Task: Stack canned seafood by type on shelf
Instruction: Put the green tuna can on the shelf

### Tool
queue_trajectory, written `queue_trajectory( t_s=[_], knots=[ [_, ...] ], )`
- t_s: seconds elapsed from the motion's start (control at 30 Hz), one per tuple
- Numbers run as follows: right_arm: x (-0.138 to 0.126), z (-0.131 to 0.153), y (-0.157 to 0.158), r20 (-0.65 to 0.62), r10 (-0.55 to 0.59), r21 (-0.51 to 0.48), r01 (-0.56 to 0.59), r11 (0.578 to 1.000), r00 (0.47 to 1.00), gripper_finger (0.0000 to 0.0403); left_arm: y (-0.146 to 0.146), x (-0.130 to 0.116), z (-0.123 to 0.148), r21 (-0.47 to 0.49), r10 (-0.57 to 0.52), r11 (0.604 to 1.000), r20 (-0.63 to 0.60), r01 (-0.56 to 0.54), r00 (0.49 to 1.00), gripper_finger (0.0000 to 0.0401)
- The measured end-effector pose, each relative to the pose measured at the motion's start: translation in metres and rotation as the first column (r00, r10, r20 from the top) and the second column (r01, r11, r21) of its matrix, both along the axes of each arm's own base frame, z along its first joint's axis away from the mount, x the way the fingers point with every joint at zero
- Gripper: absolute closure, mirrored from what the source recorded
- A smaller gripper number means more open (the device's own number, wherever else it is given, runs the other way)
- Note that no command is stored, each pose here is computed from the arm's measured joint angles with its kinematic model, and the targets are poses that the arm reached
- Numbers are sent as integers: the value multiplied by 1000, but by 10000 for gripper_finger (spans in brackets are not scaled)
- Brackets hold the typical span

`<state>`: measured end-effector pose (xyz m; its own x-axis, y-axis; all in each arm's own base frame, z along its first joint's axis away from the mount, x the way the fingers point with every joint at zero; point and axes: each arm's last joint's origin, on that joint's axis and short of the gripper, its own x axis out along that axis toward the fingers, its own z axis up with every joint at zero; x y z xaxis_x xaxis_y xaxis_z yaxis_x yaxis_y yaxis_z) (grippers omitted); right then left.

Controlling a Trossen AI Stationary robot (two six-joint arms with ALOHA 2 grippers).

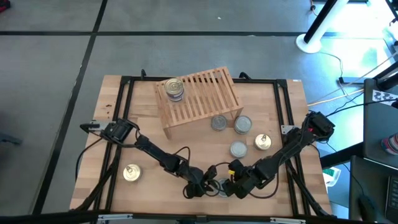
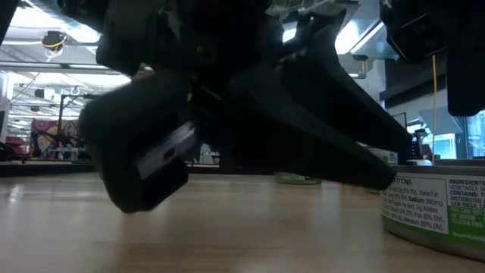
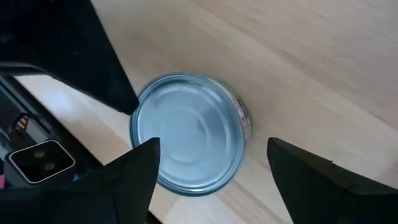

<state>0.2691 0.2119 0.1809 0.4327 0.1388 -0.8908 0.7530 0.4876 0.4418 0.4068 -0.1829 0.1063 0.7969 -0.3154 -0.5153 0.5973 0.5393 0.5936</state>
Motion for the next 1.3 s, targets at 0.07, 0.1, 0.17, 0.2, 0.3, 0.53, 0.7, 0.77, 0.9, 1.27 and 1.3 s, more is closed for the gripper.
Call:
queue_trajectory(
  t_s=[0.07,0.1,0.17,0.2,0.3,0.53,0.7,0.77,0.9,1.27,1.3],
  knots=[
    [0,0,0,-2,0,-1,0,1000,1000,109,0,0,-3,4,1,1000,-11,-1,1000,271],
    [0,0,0,-4,1,1,-1,1000,1000,109,0,0,-3,2,2,1000,-13,-2,1000,271],
    [-1,0,0,-17,8,12,-8,1000,1000,109,0,0,-3,0,4,1000,-14,-4,1000,271],
    [-1,0,0,-21,9,15,-9,1000,1000,109,0,-1,-4,3,4,1000,-20,-4,1000,271],
    [-1,0,0,-27,3,26,-2,1000,1000,109,-1,-2,-6,16,6,1000,-43,-6,999,271],
    [0,0,2,-14,4,42,-3,999,1000,109,-1,-4,-6,-9,33,999,-81,-33,996,271],
    [0,0,2,-17,7,48,-6,999,1000,109,0,-4,-7,-6,36,999,-84,-37,996,271],
    [0,0,2,-17,9,47,-8,999,1000,109,0,-4,-7,5,50,999,-82,-50,995,271],
    [0,0,2,-16,11,46,-10,999,1000,109,1,-5,-8,23,66,998,-90,-64,994,271],
    [1,1,4,-25,4,93,-1,996,1000,109,-2,-7,-10,53,81,996,-100,-76,992,271],
    [1,1,4,-25,3,94,-1,996,1000,109,-2,-8,-10,54,81,996,-101,-76,992,271]
  ],
)
